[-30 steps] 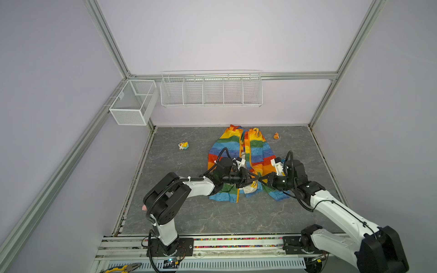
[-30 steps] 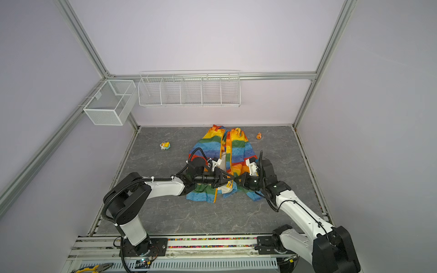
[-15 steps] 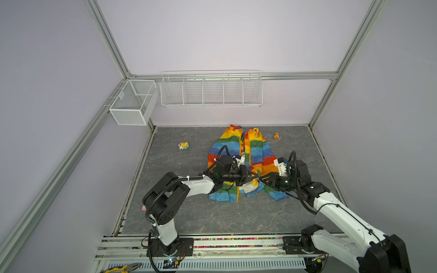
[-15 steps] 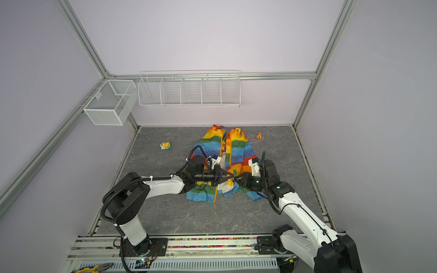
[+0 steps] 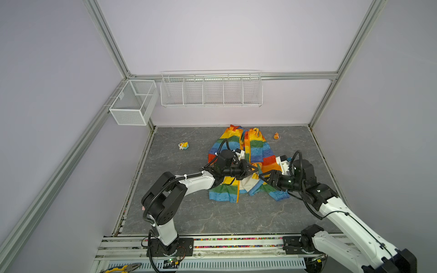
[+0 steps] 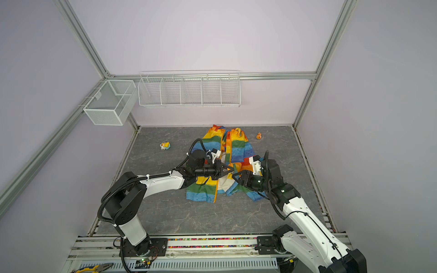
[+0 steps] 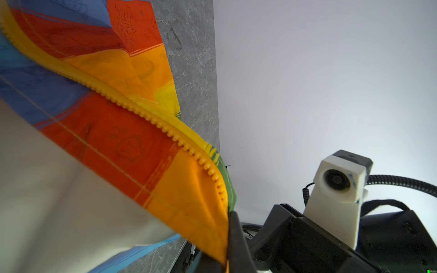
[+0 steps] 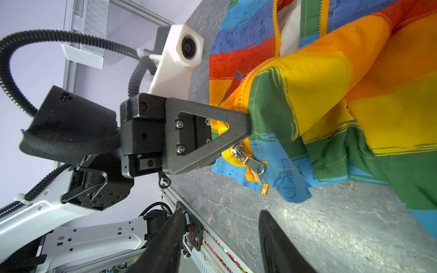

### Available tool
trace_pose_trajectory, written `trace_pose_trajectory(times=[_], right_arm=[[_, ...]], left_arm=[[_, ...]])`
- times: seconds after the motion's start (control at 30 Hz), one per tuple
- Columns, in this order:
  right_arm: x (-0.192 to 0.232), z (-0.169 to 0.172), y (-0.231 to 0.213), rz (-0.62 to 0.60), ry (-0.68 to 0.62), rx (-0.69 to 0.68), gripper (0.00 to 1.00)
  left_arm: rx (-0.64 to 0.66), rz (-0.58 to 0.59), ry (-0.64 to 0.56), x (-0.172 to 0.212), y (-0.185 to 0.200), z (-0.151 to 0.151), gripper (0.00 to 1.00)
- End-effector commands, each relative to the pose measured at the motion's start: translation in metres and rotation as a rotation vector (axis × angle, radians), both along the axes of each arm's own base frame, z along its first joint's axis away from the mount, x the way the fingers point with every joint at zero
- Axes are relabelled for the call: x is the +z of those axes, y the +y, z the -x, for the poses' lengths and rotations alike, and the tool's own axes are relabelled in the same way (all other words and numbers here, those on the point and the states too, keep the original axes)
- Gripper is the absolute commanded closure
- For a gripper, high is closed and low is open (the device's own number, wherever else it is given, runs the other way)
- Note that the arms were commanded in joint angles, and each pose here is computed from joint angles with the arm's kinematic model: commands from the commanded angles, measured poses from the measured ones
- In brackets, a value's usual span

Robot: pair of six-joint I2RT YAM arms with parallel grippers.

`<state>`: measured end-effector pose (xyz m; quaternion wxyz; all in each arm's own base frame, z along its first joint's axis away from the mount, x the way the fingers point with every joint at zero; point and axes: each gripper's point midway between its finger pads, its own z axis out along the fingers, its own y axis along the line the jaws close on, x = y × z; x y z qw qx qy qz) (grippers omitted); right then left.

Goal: Zip up the jacket

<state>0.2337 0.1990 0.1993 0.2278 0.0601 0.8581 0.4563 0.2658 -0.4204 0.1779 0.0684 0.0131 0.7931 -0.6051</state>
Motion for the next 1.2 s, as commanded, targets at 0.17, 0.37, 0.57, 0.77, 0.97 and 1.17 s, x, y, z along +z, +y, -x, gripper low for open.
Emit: trace_pose_trajectory(times=[0.17, 0.37, 0.57, 0.77, 0.97, 1.17], right_arm=[[-0.006, -0.011, 0.014, -0.075, 0.021, 0.018, 0.46], [-0.006, -0.015, 0.014, -0.07, 0.014, 0.006, 0.45], [-0.005, -0.018, 0.015, -0.083, 0.011, 0.006, 0.46], [-0.001, -0.019, 0.018, -0.113, 0.009, 0.014, 0.49], [0.002, -0.017, 0.019, -0.129, 0.007, 0.014, 0.54], [0.0, -0.015, 0.016, -0.126, 0.012, 0.008, 0.61]], left_arm=[[-0.006, 0.09, 0.01, 0.021, -0.001, 0.003, 1.0], [-0.013, 0.123, 0.028, 0.025, -0.002, 0.005, 1.0], [-0.026, 0.138, 0.041, 0.028, -0.003, 0.011, 1.0], [-0.026, 0.173, 0.063, 0.028, -0.001, 0.016, 1.0], [-0.024, 0.177, 0.059, 0.03, -0.001, 0.016, 1.0], [-0.023, 0.175, 0.057, 0.03, -0.001, 0.015, 1.0]])
